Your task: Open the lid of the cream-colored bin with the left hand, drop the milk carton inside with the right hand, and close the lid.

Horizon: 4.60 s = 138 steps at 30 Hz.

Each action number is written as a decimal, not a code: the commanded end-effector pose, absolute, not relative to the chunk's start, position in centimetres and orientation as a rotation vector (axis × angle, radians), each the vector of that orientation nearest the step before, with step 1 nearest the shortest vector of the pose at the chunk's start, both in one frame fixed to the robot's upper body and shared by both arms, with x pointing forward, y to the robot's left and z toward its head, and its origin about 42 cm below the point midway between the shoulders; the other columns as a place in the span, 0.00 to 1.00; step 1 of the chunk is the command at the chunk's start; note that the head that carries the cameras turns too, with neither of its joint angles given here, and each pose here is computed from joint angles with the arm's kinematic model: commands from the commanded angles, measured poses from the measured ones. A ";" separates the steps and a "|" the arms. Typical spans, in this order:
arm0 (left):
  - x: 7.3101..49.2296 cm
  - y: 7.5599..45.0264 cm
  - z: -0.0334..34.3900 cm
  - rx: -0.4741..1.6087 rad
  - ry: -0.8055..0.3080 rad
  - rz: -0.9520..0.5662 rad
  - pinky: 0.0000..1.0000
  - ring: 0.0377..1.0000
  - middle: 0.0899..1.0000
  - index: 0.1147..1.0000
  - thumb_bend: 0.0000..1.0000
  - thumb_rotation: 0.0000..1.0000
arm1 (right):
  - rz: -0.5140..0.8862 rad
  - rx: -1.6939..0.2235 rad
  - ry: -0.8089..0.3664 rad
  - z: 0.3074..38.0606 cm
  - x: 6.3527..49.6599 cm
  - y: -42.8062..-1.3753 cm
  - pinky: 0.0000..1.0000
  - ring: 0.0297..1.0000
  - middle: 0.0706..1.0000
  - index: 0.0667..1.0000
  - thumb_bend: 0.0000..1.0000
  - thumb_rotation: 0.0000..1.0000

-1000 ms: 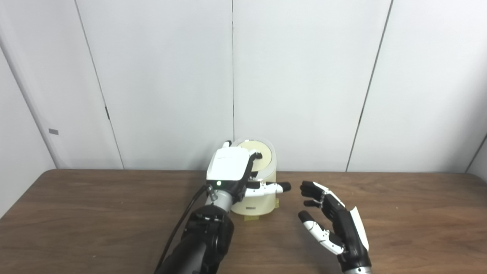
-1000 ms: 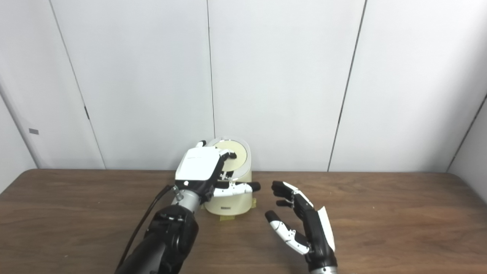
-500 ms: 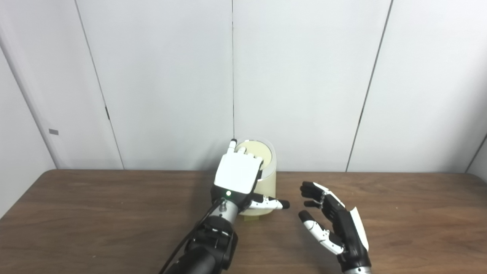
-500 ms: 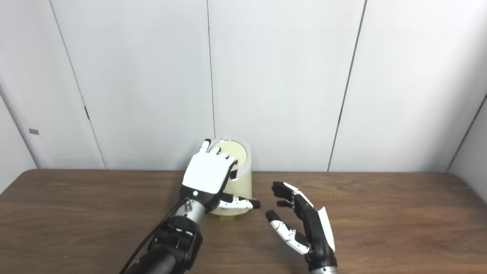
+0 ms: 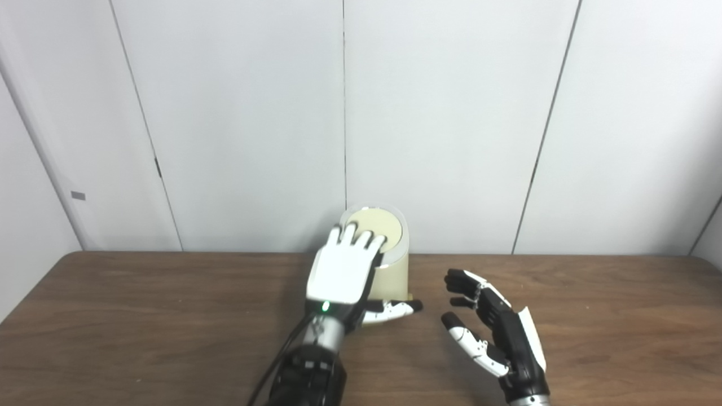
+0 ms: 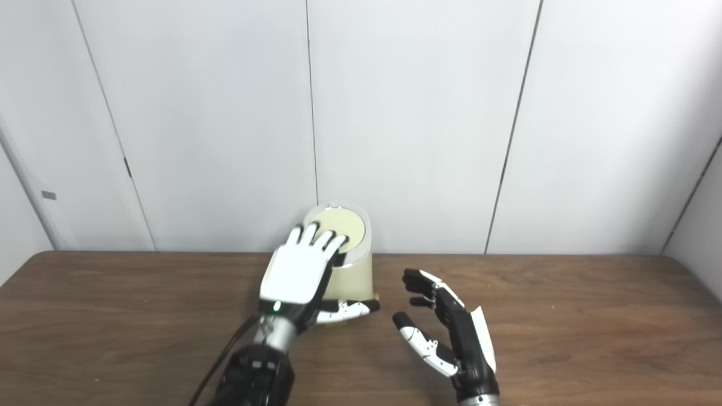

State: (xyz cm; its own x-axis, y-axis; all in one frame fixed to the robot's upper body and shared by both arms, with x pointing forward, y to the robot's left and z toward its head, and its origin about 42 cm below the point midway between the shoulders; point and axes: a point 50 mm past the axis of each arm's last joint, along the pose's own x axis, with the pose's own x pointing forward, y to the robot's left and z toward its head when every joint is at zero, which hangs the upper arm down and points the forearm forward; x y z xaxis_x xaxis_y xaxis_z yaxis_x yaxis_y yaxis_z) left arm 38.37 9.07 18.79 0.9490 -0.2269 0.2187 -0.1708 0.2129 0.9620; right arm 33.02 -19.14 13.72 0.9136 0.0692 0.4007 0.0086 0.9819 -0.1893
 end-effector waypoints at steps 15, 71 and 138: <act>38.6 11.7 20.6 0.883 -0.551 -0.036 1.00 1.00 1.00 1.00 0.42 0.72 | -0.005 -0.147 -0.434 13.9 33.6 -18.9 0.69 0.76 0.75 0.75 0.30 0.47; 27.0 21.5 10.7 0.163 -0.353 0.047 0.69 0.75 0.75 0.71 0.20 0.40 | -0.052 -0.149 -0.330 11.3 29.5 -21.5 0.63 0.70 0.70 0.69 0.26 0.39; 25.5 22.4 11.4 0.272 -0.309 0.008 0.65 0.73 0.74 0.71 0.18 0.27 | -0.051 -0.262 -0.358 11.2 28.0 -21.3 0.52 0.61 0.64 0.65 0.28 0.27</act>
State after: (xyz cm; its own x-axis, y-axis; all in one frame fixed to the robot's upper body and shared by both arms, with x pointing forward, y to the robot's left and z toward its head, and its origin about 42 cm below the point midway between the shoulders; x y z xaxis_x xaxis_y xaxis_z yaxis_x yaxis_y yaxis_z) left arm 26.66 21.47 12.97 0.9394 -0.0327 0.3412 -0.0427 0.9765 0.2114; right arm 29.37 -20.61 13.05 0.9238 -0.0004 0.3829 0.0914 0.9713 -0.2195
